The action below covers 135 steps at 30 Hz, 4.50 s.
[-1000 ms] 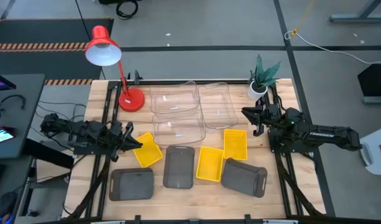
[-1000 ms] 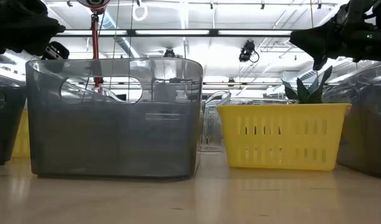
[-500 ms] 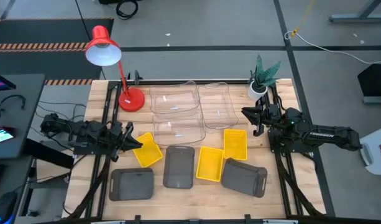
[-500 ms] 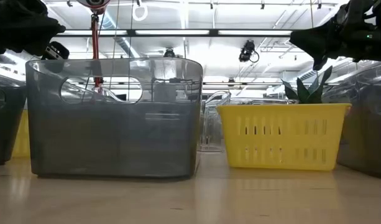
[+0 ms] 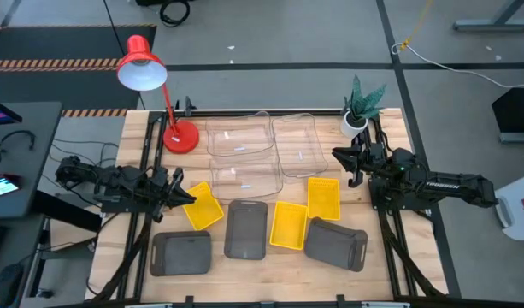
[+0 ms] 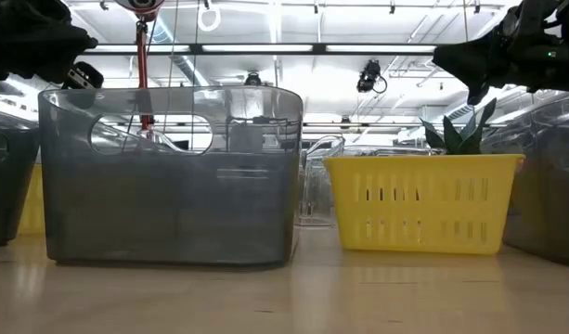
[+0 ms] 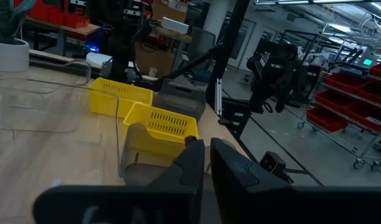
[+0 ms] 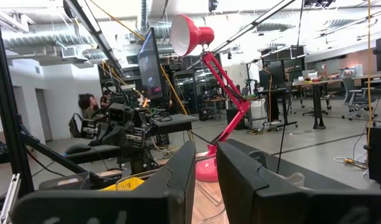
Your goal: Stack baskets by color
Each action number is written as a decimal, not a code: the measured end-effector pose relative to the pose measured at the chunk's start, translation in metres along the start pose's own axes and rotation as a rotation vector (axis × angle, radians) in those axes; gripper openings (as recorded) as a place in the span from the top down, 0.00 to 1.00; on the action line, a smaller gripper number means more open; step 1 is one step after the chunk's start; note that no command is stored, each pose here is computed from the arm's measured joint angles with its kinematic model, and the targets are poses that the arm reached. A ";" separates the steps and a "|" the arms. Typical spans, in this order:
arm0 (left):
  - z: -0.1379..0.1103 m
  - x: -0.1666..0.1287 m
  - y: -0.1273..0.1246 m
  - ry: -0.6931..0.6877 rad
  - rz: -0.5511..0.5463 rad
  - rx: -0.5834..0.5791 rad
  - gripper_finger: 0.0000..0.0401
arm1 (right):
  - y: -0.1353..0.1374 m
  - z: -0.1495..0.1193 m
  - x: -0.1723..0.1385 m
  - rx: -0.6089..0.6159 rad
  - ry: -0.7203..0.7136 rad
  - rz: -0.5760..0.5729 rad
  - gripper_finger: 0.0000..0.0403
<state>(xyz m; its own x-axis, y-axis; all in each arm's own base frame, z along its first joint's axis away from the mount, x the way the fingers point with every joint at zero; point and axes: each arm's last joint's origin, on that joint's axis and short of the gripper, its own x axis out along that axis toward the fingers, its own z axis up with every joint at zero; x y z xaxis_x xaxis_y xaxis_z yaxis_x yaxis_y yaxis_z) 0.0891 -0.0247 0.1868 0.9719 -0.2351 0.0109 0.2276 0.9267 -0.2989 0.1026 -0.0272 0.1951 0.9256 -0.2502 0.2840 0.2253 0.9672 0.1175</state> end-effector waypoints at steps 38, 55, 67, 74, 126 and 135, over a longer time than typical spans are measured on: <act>0.000 0.000 0.000 0.000 0.000 0.000 0.92 | 0.001 0.008 0.000 0.047 -0.087 0.013 0.82; 0.000 0.000 0.000 0.000 0.000 0.000 0.91 | 0.013 0.001 0.008 0.370 0.017 0.198 0.82; 0.000 0.000 0.000 0.000 0.000 0.000 0.91 | 0.035 -0.001 0.035 0.301 0.178 0.227 0.82; 0.000 0.000 0.000 0.000 0.000 0.000 0.92 | 0.045 -0.010 0.050 0.251 0.276 0.215 0.82; 0.000 0.000 0.000 0.000 0.000 0.000 0.91 | 0.225 -0.063 0.129 -0.041 0.947 0.203 0.81; 0.000 0.000 0.000 -0.001 0.000 0.000 0.92 | 0.247 -0.079 0.147 -0.065 1.174 0.132 0.68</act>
<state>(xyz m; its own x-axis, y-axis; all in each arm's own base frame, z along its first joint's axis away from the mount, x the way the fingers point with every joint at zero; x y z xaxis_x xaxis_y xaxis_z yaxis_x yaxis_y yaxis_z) 0.0891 -0.0247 0.1868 0.9719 -0.2350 0.0116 0.2277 0.9267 -0.2990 0.3182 0.1785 0.1908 0.6477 0.0130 -0.7618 0.0910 0.9914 0.0943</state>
